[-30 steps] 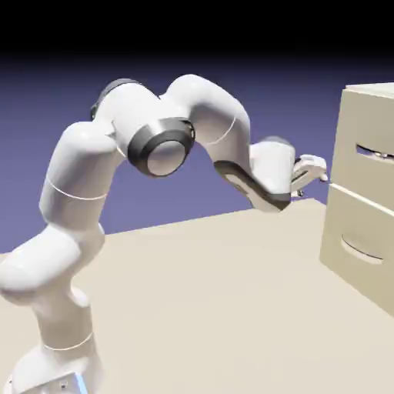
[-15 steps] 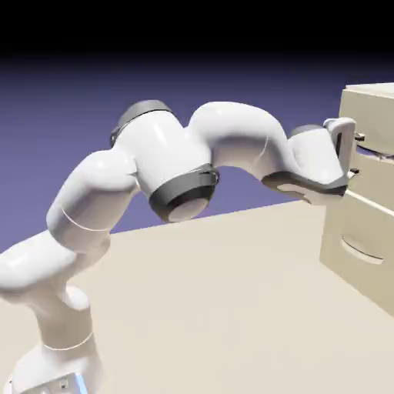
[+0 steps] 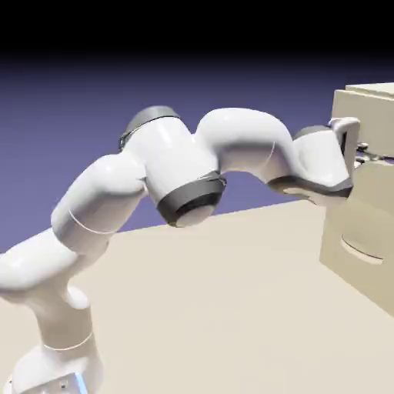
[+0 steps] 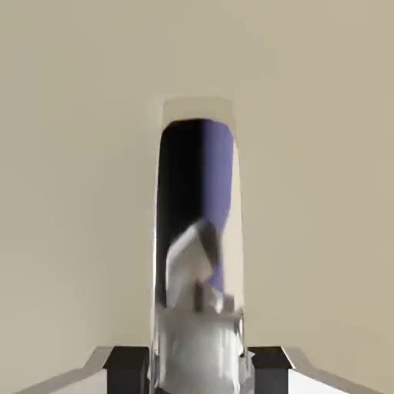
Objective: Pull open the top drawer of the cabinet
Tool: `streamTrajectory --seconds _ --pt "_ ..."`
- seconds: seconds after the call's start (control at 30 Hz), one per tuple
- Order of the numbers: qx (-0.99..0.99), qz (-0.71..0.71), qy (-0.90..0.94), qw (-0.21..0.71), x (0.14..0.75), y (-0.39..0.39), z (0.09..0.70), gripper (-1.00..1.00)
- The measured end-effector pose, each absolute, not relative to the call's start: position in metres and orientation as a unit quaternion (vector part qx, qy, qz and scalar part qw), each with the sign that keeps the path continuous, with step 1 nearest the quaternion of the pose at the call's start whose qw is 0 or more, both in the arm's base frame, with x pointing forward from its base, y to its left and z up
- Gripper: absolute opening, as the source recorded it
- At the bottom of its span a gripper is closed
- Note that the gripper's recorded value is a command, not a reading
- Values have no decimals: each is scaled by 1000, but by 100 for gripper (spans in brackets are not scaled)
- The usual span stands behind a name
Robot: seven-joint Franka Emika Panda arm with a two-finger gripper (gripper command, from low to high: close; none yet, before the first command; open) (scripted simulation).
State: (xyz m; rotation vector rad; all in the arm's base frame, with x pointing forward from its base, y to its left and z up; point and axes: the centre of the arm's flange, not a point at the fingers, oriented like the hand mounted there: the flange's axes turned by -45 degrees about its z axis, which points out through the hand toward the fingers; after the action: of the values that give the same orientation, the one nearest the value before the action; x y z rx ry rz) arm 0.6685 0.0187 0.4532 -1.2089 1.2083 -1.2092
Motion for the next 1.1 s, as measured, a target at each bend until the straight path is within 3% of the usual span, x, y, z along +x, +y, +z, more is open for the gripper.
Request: streamTrajectory --seconds 0.4,1.1 --pt "-500 -500 499 500 583 21 450 -100" --pt "-504 -498 497 500 599 22 447 -100"
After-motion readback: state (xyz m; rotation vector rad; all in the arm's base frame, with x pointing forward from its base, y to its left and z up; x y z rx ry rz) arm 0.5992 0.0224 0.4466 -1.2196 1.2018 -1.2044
